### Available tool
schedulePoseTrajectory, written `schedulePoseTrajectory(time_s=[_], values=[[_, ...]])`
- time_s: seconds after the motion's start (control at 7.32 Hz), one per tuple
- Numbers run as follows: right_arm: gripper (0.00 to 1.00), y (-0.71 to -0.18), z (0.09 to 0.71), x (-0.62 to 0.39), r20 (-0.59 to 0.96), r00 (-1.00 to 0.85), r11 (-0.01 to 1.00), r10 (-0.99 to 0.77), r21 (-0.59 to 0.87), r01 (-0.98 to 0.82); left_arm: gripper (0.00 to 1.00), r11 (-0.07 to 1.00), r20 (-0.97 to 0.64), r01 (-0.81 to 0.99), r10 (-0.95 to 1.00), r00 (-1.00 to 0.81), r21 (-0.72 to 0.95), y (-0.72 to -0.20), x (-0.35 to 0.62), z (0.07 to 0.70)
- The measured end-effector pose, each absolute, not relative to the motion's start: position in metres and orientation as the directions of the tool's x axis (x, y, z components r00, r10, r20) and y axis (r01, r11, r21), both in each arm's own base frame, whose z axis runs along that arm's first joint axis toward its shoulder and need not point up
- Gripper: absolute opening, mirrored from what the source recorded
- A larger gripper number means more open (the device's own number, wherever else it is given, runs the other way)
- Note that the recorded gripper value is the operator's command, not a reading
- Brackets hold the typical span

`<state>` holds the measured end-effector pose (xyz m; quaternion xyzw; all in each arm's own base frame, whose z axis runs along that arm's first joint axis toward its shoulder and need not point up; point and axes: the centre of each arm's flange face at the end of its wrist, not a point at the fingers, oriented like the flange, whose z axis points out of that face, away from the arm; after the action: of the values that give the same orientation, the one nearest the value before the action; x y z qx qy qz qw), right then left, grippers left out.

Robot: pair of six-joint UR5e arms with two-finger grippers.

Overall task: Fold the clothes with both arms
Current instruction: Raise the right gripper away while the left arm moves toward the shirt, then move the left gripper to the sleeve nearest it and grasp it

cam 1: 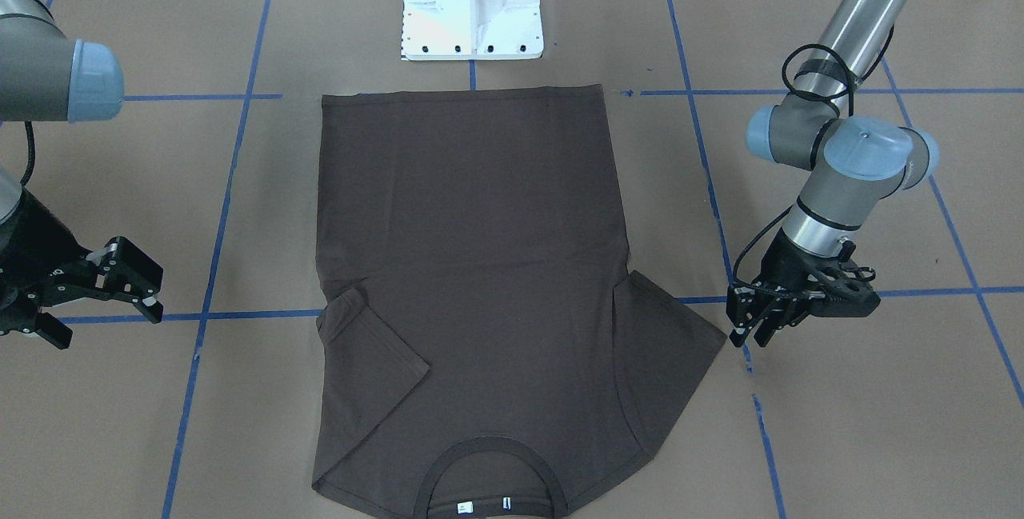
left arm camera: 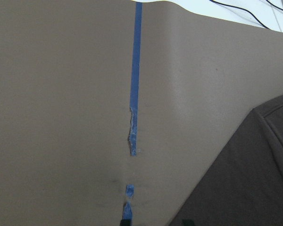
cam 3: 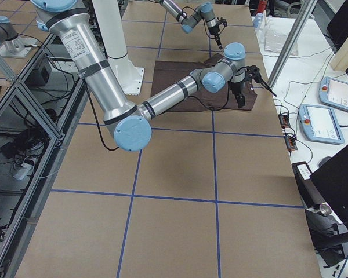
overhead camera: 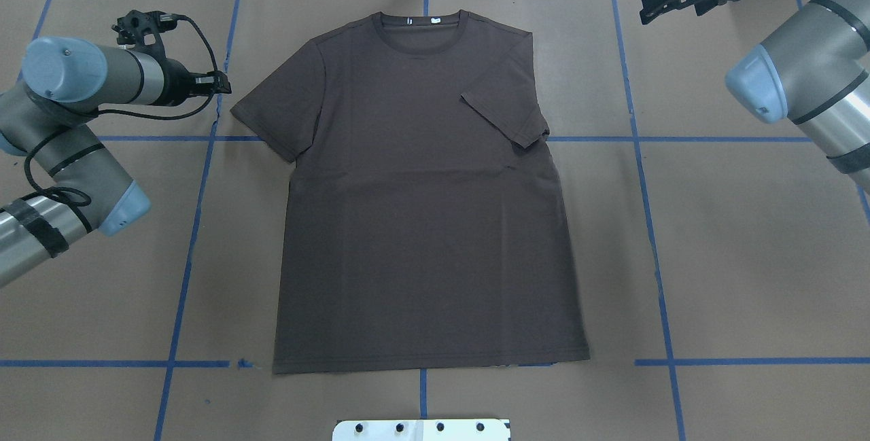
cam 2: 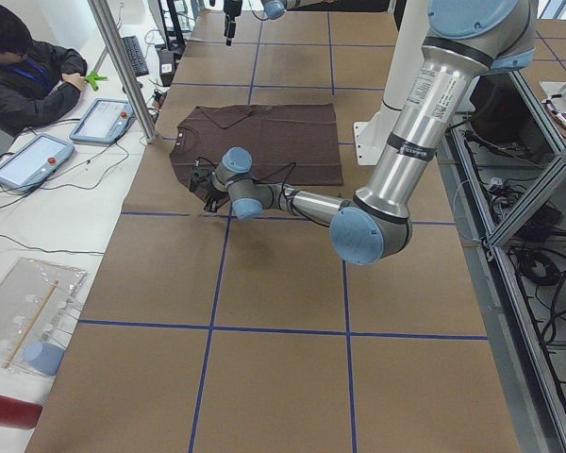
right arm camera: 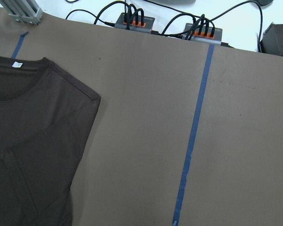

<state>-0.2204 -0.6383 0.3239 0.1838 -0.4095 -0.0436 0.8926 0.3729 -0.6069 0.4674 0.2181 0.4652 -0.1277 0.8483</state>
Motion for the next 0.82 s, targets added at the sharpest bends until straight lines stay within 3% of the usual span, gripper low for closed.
schedulePoseTrajectory(time_s=[0.82], values=[[1.0,-0.637,0.326,-0.22,0.713,0.663,0.929,-0.226,0.364,-0.074,0.47,0.876,-0.834,0.404,-0.002,0.552,0.265,-0.594,0.404,0.473]])
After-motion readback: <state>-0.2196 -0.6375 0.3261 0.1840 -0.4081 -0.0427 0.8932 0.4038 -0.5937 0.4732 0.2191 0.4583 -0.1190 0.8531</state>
